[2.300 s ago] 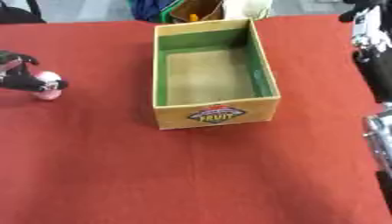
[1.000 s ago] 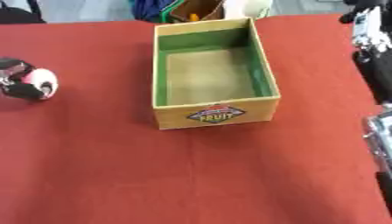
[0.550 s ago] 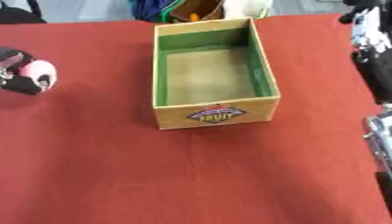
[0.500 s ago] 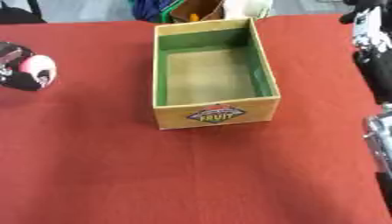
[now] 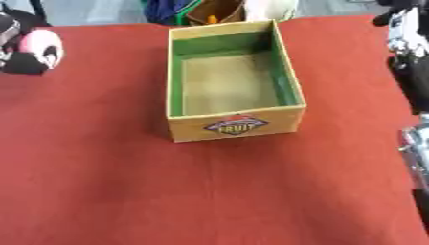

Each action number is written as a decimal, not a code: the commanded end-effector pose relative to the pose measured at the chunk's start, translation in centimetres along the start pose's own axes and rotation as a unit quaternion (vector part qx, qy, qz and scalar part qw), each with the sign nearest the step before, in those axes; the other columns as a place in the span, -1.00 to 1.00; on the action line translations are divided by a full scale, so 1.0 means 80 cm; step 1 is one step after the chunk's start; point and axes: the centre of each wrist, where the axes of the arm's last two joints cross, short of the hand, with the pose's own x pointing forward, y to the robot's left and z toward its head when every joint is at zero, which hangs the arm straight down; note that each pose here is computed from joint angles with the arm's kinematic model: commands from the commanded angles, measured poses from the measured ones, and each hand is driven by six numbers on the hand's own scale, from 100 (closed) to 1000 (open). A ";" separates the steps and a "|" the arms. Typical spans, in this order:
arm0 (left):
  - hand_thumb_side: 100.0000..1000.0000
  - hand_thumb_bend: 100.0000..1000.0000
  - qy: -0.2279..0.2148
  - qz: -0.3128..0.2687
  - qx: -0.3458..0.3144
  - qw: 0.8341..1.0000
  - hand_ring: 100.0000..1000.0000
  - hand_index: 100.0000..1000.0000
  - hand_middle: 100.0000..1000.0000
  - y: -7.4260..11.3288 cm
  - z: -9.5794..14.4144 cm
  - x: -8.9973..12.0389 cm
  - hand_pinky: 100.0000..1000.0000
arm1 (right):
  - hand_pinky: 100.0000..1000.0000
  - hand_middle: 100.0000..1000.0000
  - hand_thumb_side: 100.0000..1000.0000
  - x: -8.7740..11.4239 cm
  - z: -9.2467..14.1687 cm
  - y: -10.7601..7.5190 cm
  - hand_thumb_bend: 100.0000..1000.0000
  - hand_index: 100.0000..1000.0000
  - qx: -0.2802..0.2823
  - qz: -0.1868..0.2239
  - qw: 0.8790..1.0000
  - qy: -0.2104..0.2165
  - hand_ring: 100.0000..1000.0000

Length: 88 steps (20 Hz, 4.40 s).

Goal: Pick up objects on the table and place them in the box.

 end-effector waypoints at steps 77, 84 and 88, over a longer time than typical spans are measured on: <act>0.36 -0.33 -0.229 0.141 0.317 0.910 0.16 0.34 -0.03 0.023 0.020 0.213 0.10 | -0.02 0.08 -0.15 0.018 -0.021 0.016 -1.00 0.52 0.007 -0.051 0.998 -0.031 0.22; 0.06 -0.55 -0.174 0.223 0.421 0.862 0.04 0.15 -0.18 0.065 0.044 0.161 -0.01 | -0.02 0.08 -0.13 0.019 -0.022 0.016 -1.00 0.52 0.013 -0.051 0.998 -0.035 0.22; -0.05 -0.63 -0.099 0.290 0.488 0.817 0.01 0.15 -0.19 0.060 0.062 0.136 0.00 | -0.02 0.08 -0.13 0.018 -0.021 0.012 -1.00 0.52 0.010 -0.045 0.998 -0.034 0.22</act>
